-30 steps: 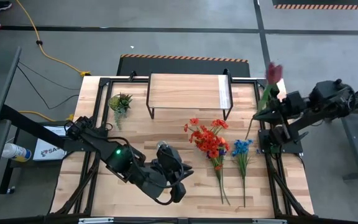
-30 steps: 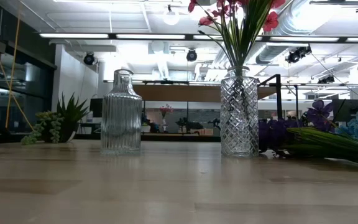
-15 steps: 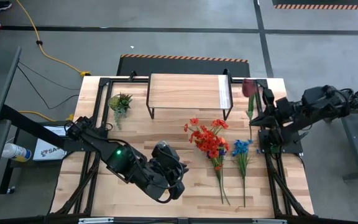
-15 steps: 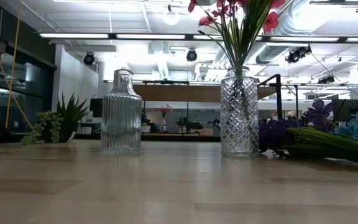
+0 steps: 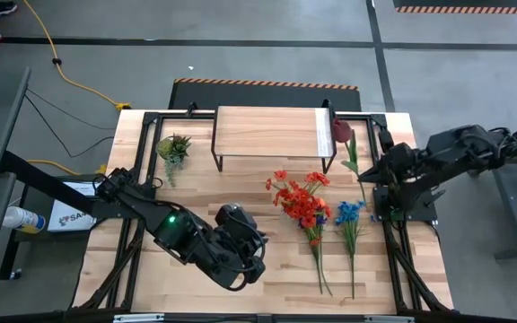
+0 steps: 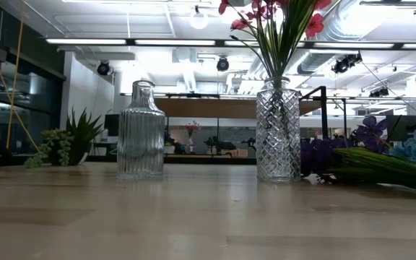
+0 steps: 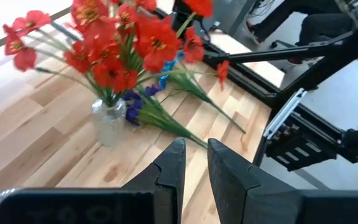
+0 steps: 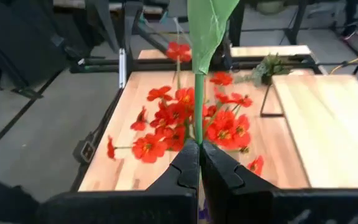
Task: Pick and place flowers into a vace then onto a shelf
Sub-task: Put the red tulip into the right transparent vase
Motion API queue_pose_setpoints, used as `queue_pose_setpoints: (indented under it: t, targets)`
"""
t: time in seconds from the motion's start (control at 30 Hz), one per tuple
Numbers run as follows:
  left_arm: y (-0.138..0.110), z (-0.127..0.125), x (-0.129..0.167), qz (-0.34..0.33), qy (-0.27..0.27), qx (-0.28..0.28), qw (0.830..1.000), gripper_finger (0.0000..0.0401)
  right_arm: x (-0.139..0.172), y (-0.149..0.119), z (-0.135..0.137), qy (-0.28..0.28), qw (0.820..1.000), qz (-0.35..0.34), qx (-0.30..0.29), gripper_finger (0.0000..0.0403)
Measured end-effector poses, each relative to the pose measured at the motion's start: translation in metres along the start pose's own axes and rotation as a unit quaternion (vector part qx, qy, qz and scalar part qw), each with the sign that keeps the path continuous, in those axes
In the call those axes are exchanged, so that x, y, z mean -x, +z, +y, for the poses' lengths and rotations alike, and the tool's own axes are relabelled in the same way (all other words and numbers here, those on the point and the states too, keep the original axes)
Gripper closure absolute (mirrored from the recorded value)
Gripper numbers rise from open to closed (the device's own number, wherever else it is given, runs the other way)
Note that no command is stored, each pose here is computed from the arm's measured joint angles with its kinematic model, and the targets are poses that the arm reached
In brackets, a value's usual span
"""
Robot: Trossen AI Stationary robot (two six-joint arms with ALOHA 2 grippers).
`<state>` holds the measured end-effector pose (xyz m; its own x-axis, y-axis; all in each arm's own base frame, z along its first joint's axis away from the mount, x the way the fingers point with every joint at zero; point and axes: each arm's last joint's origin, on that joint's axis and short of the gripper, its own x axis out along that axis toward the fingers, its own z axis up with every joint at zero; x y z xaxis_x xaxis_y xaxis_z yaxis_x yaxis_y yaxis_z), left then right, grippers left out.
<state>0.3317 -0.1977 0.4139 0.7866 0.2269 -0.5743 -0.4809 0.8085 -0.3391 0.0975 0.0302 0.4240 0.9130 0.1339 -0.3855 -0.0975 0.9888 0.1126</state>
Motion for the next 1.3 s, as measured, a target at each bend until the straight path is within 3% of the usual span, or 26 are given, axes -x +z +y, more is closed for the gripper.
queue_pose_setpoints:
  t: [0.2,0.47,0.7,0.83,1.03,1.3]
  targets:
    - [-0.002,0.005,0.0,0.004,0.025,0.003,1.0,0.0297,-0.002,0.007,0.002,0.014,0.999,-0.033,0.008,0.0403]
    - [-0.007,0.016,0.001,0.017,0.076,0.008,0.997,0.0297,-0.024,0.029,0.02,0.101,0.987,-0.098,0.076,0.0403]
    - [-0.016,0.028,-0.001,0.03,0.131,0.036,0.99,0.0297,-0.045,0.032,0.038,0.079,0.979,-0.105,0.155,0.0403]
    - [-0.022,0.03,-0.005,0.04,0.142,0.04,0.988,0.0297,-0.042,0.035,0.044,0.089,0.974,-0.13,0.16,0.0403]
    - [-0.034,0.035,-0.014,0.055,0.166,0.043,0.984,0.0297,-0.03,0.041,0.067,0.16,0.953,-0.191,0.172,0.0403]
    - [-0.04,0.039,-0.019,0.06,0.186,0.041,0.98,0.0297,-0.055,0.027,0.105,0.166,0.949,-0.147,0.223,0.0403]
